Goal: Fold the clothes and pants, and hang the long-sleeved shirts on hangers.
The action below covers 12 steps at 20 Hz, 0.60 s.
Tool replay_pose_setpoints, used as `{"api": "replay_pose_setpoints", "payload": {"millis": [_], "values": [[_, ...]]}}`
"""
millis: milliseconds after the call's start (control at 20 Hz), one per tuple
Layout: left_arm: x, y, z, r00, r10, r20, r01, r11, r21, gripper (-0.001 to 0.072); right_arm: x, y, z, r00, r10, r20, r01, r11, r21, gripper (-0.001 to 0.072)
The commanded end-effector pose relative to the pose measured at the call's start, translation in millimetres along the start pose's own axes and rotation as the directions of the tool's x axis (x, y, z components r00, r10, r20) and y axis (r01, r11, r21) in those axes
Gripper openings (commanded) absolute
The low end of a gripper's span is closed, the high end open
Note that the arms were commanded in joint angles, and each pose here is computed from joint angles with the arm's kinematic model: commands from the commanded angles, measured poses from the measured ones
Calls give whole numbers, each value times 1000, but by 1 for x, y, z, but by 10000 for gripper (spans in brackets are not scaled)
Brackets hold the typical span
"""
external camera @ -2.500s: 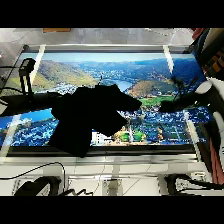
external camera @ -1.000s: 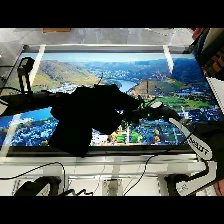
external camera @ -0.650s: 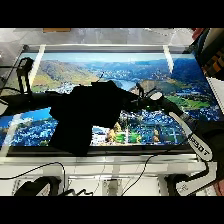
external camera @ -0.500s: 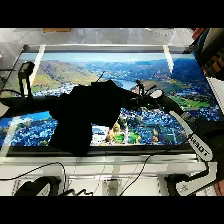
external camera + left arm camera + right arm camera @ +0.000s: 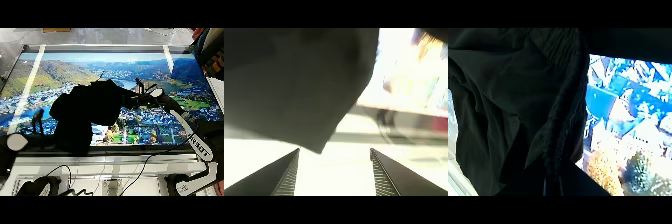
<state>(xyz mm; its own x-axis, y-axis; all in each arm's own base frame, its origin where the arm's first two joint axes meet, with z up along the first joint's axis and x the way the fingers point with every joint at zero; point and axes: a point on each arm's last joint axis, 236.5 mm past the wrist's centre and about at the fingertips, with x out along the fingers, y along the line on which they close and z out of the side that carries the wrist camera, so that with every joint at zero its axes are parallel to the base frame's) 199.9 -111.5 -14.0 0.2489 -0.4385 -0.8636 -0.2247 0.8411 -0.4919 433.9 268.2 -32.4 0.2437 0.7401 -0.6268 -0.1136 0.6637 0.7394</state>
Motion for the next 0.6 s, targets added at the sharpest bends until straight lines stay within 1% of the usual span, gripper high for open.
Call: {"api": "replay_pose_setpoints", "payload": {"millis": [0, 250, 450, 550], "values": [[30, 7, -37, 991, -58, -117, 41, 989, -143, 493, 0, 1, -2, 1000, 3, -8, -3, 1000, -2, 20], [49, 18, -51, 972, -36, -231, -12, 979, -204, 491, 0, 1, -2, 1000, 3, -8, -3, 1000, -2, 20], [61, 4, -61, 941, -119, -318, 55, 978, -203, 489, 0, 1, -1, 1000, 2, -6, -2, 1000, -2, 20], [66, 9, -66, 928, -109, -356, 29, 975, -222, 490, 0, 1, -1, 1000, 1, -5, -1, 1000, -2, 20]]}}
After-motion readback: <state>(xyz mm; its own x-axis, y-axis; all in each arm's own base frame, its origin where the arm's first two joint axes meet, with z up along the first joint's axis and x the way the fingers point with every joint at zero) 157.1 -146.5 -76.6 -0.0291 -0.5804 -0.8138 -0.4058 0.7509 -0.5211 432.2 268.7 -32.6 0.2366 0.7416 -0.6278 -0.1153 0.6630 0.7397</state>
